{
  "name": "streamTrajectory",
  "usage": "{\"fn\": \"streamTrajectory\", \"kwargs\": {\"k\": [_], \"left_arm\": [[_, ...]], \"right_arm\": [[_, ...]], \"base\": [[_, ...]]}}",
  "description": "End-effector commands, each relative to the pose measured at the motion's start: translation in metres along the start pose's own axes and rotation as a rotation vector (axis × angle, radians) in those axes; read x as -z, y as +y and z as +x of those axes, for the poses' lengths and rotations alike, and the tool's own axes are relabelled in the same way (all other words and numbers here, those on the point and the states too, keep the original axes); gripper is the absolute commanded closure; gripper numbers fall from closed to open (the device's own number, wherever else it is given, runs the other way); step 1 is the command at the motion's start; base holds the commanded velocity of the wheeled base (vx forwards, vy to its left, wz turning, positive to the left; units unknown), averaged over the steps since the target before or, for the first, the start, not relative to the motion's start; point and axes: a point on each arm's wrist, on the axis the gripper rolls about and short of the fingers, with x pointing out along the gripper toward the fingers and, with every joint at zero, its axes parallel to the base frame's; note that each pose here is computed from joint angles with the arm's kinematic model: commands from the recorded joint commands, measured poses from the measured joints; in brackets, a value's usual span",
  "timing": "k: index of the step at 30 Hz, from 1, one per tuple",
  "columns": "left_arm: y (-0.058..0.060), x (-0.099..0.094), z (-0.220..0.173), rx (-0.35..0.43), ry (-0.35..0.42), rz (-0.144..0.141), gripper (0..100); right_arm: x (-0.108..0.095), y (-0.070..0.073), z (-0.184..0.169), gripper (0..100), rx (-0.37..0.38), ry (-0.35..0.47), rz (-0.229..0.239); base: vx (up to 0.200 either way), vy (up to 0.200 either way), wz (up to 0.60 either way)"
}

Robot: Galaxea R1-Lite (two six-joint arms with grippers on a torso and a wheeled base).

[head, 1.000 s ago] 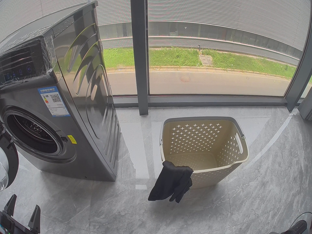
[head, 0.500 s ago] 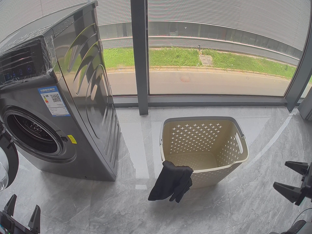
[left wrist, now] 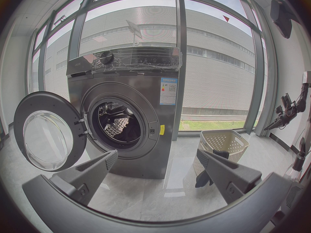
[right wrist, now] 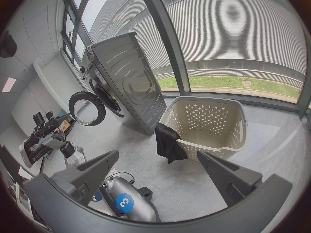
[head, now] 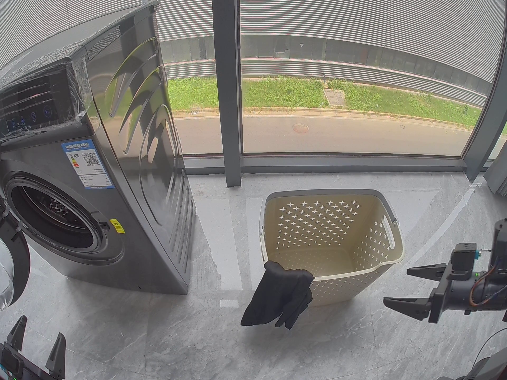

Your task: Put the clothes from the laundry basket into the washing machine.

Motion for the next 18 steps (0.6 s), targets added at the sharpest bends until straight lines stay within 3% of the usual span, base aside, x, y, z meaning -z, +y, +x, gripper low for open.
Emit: {"fn": "streamTrajectory", "kwargs": {"k": [1,4,12,18], "left_arm": [[0.000,0.005,0.000,0.001,0.000,-0.001,0],[0.000,0.005,0.000,-0.001,0.000,-0.001,0],[0.000,0.004,0.000,-0.002,-0.002,-0.001,0],[0.000,0.004,0.000,-0.001,-0.002,-0.001,0]], "right_arm": [[0.012,-0.004,0.039,0,-0.023,0.125,0.018],[0.012,-0.006,0.050,0,0.009,0.128,0.012],[0.010,-0.021,0.093,0,0.181,0.108,0.050],[0.010,-0.021,0.110,0,0.188,0.103,0.041]], "base": [[0.000,0.000,0.00],[0.000,0.000,0.00],[0.000,0.000,0.00],[0.000,0.000,0.00]]}}
